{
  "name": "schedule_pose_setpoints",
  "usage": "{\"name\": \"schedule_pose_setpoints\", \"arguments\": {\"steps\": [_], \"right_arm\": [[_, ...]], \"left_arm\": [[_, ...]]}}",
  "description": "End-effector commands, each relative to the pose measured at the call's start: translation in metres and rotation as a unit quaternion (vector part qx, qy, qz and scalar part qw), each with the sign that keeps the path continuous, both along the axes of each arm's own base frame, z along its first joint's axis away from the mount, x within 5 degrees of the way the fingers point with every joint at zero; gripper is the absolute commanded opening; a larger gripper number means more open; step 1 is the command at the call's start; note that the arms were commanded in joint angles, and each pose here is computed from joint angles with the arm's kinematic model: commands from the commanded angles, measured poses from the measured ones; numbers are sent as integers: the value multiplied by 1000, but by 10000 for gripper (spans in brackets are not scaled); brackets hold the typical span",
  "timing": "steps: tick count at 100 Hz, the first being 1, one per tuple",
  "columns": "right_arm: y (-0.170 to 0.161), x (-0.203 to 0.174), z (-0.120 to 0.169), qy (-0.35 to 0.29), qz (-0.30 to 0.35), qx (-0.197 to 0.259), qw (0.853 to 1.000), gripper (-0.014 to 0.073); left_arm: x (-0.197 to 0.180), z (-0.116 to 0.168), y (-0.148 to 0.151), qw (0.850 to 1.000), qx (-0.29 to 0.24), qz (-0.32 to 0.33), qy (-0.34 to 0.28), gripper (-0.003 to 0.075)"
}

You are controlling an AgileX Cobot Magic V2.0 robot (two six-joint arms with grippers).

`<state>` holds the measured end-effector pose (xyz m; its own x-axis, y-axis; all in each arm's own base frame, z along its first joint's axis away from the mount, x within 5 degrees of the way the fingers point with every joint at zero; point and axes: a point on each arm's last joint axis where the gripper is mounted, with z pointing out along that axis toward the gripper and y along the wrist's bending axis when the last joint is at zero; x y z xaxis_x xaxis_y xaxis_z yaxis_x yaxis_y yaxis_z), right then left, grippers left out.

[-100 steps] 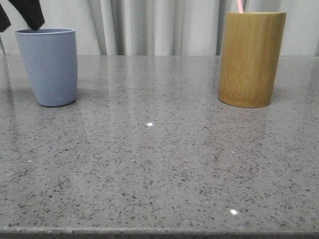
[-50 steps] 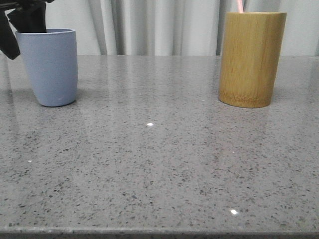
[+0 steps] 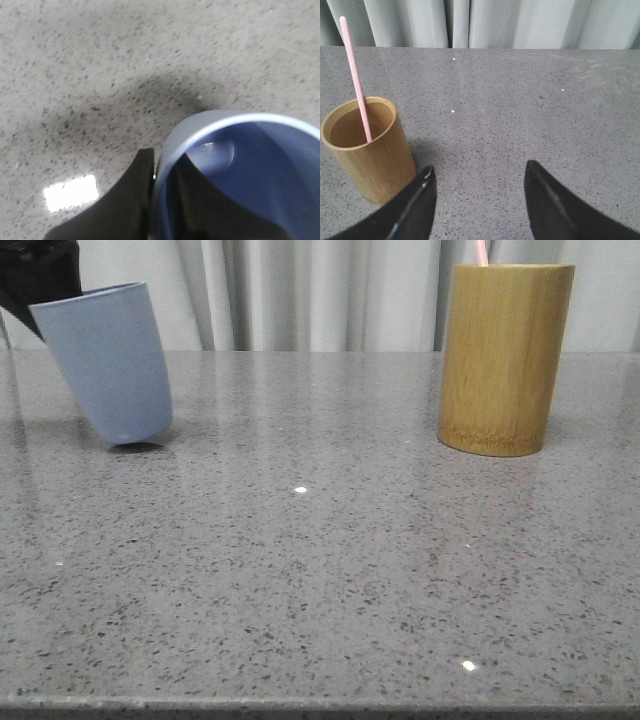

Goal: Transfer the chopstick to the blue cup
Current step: 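Carry the blue cup with the left gripper toward the bamboo cup and set it down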

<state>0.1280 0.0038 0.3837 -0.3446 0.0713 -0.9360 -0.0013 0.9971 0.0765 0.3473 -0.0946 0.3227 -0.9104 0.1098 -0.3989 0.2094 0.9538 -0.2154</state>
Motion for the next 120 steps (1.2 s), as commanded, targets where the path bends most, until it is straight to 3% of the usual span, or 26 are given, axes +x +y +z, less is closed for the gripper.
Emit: {"name": "schedule_pose_setpoints", "arguments": {"steps": [1,21,43,61,88,98,120], "right_arm": [[0,1,17,-51,-1,0,999,412],[0,1,17,-52,-1,0,999,412],[0,1,17,-52,-1,0,999,412],[0,1,17,-52,-1,0,999,412],[0,1,17,-52,-1,0,999,412],[0,1,17,-52,-1,0,999,412],[0,1,17,-52,-1,0,999,412]], "left_arm": [[-4,34,-8,997,-41,2,-58,-19],[-3,46,-50,994,-50,-55,-76,-19],[5,39,-94,991,-46,-106,-74,-19],[10,33,-111,989,-47,-123,-69,-19],[11,25,-114,990,-46,-127,-48,-15],[12,24,-115,990,-49,-127,-45,36],[12,24,-115,990,-51,-127,-45,260]]}}
